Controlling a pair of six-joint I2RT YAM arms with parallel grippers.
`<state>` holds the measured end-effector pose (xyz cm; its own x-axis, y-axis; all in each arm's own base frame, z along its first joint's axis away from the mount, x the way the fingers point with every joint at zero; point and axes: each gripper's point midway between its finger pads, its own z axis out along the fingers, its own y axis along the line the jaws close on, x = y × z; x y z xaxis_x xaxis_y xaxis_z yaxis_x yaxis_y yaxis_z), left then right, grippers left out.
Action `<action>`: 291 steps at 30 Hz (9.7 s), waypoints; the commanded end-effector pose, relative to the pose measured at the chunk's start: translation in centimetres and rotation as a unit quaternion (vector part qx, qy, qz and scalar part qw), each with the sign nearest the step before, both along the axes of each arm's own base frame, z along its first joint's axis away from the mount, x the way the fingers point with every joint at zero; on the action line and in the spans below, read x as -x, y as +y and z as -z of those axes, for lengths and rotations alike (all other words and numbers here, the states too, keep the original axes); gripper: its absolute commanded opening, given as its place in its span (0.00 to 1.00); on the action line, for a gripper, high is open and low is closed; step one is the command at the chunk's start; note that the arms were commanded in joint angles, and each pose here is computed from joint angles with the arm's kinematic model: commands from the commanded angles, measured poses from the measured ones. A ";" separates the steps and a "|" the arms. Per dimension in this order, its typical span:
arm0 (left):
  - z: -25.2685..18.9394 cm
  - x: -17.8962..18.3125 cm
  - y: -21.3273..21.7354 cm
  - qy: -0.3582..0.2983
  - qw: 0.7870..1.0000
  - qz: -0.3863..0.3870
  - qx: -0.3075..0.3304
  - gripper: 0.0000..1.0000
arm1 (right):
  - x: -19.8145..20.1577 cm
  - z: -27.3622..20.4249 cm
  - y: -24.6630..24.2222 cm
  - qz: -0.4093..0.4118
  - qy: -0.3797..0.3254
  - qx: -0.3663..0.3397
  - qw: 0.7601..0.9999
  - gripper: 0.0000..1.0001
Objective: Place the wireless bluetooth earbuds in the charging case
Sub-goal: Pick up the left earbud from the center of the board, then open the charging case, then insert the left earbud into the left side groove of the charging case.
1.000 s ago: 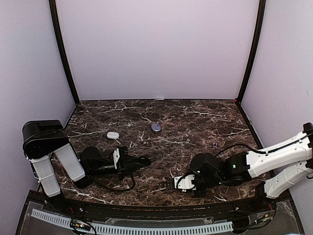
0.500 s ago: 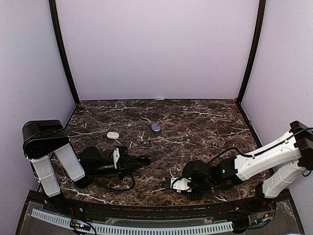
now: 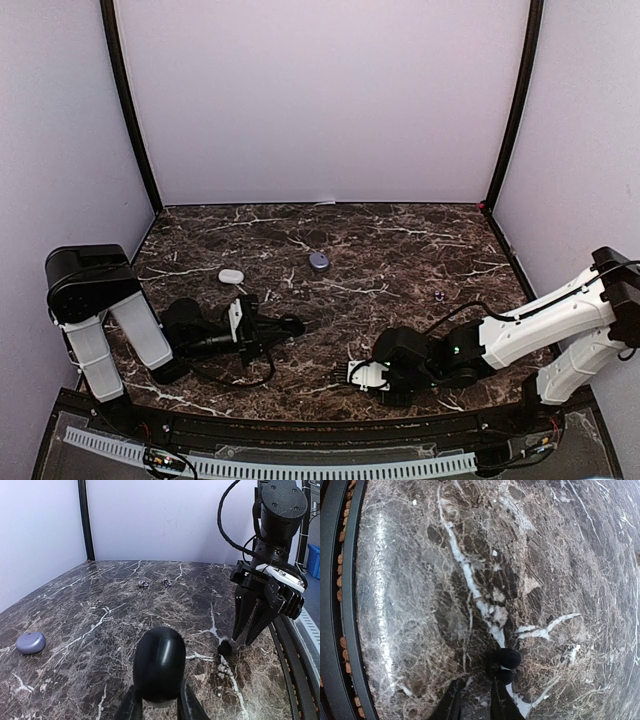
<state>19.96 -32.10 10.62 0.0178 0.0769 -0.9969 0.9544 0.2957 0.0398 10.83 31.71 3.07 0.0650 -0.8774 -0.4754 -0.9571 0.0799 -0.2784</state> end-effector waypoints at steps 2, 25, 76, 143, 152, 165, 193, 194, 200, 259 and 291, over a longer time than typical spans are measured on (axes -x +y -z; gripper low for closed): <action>-4.5 -0.2 0.7 -0.048 0.996 -0.008 0.079 0.17 | -0.3 -0.9 1.5 -0.004 -0.015 -0.023 1.000 0.21; -4.3 -0.2 0.7 -0.047 0.996 -0.008 0.076 0.17 | -0.9 0.1 1.9 -0.006 -0.028 -0.003 1.000 0.22; -4.3 -0.3 0.7 -0.045 0.996 -0.009 0.076 0.17 | -5.3 -0.9 0.1 0.051 -0.057 -0.006 0.997 0.03; -4.5 4.3 -1.4 -0.014 0.983 0.163 0.087 0.16 | 0.5 -13.4 12.4 -0.132 0.169 -0.369 0.904 0.00; -4.4 5.1 -1.5 -0.011 0.978 0.189 0.086 0.16 | -0.7 -11.7 12.5 -0.119 0.180 -0.359 0.908 0.00; -4.3 5.8 -1.7 0.000 0.973 0.215 0.085 0.15 | -4.9 -11.2 9.6 -0.062 0.167 -0.370 0.912 0.00; -4.7 4.9 -2.0 0.045 0.974 0.199 0.096 0.13 | -3.8 -13.8 7.5 -0.119 0.100 -0.367 0.917 0.00; -4.7 4.8 -2.0 0.047 0.975 0.194 0.098 0.13 | -3.8 -14.1 7.2 -0.122 0.088 -0.367 0.918 0.00; -5.3 4.3 -2.1 0.076 0.974 0.182 0.108 0.13 | -4.1 -16.4 5.7 -0.128 0.015 -0.367 0.921 0.00; -3.9 5.6 -3.1 0.444 0.880 0.161 -0.044 0.13 | -3.0 -19.9 7.4 -0.366 -0.522 -0.222 0.738 0.00; -4.6 7.7 -4.2 0.472 0.829 0.280 -0.109 0.11 | -0.3 -14.5 6.2 -0.464 -0.611 -0.095 0.635 0.00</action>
<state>12.85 -36.21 14.97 -0.6932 0.4630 -0.5524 0.5876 -0.0807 -0.8051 11.50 37.80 16.30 0.9530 -0.1152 0.2801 0.2438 -0.2569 -0.9352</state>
